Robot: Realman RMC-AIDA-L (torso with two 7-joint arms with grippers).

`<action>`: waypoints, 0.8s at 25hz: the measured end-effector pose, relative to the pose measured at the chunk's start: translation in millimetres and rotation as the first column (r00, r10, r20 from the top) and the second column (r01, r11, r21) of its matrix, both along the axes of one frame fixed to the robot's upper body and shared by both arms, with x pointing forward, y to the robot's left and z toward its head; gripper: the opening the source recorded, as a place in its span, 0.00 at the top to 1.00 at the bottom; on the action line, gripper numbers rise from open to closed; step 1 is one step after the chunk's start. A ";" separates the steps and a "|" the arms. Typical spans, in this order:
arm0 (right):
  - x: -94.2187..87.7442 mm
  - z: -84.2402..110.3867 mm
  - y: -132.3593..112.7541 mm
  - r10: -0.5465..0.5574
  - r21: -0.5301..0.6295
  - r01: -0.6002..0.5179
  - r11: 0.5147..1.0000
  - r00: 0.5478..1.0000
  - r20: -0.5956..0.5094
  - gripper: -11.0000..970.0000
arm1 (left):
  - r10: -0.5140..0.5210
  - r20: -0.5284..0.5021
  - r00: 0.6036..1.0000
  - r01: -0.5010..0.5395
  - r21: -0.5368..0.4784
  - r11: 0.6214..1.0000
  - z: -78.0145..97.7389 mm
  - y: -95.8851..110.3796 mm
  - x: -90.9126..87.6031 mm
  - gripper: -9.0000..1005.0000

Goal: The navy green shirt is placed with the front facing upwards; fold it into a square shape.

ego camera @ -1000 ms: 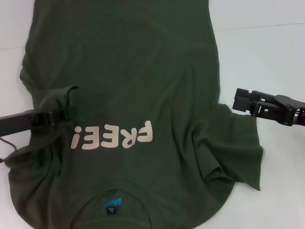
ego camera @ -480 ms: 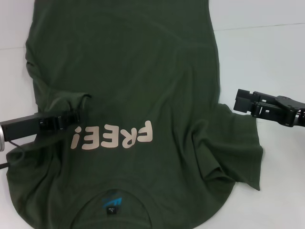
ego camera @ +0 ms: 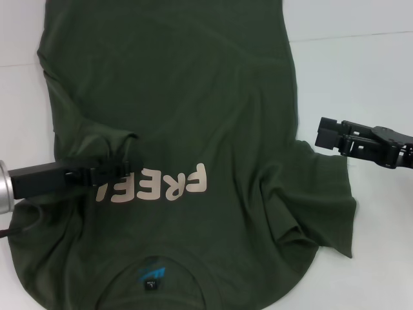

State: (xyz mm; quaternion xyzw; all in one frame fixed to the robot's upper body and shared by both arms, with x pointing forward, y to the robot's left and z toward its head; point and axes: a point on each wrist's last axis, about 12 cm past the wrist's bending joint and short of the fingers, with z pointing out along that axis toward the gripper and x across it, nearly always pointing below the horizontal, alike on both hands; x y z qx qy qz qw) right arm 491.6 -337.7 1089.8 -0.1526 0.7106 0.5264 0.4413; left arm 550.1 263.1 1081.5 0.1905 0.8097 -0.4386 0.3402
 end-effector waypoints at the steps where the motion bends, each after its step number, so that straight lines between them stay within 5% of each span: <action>1: 0.1 0.0 0.2 0.000 0.000 0.000 1.000 1.000 0.000 0.03 | -0.002 0.001 1.000 0.002 0.004 1.000 -0.5 -1.1 0.4 0.54; 10: 0.1 -0.3 -0.5 -0.004 -0.002 0.004 1.000 1.000 -0.001 0.03 | 0.036 0.035 0.999 -0.037 0.019 0.999 -0.3 0.3 6.6 0.22; 20: 1.9 0.5 -0.8 -0.007 -0.006 0.007 1.000 1.000 0.002 0.03 | 0.092 0.084 0.992 -0.094 0.016 0.995 1.7 6.9 10.7 0.09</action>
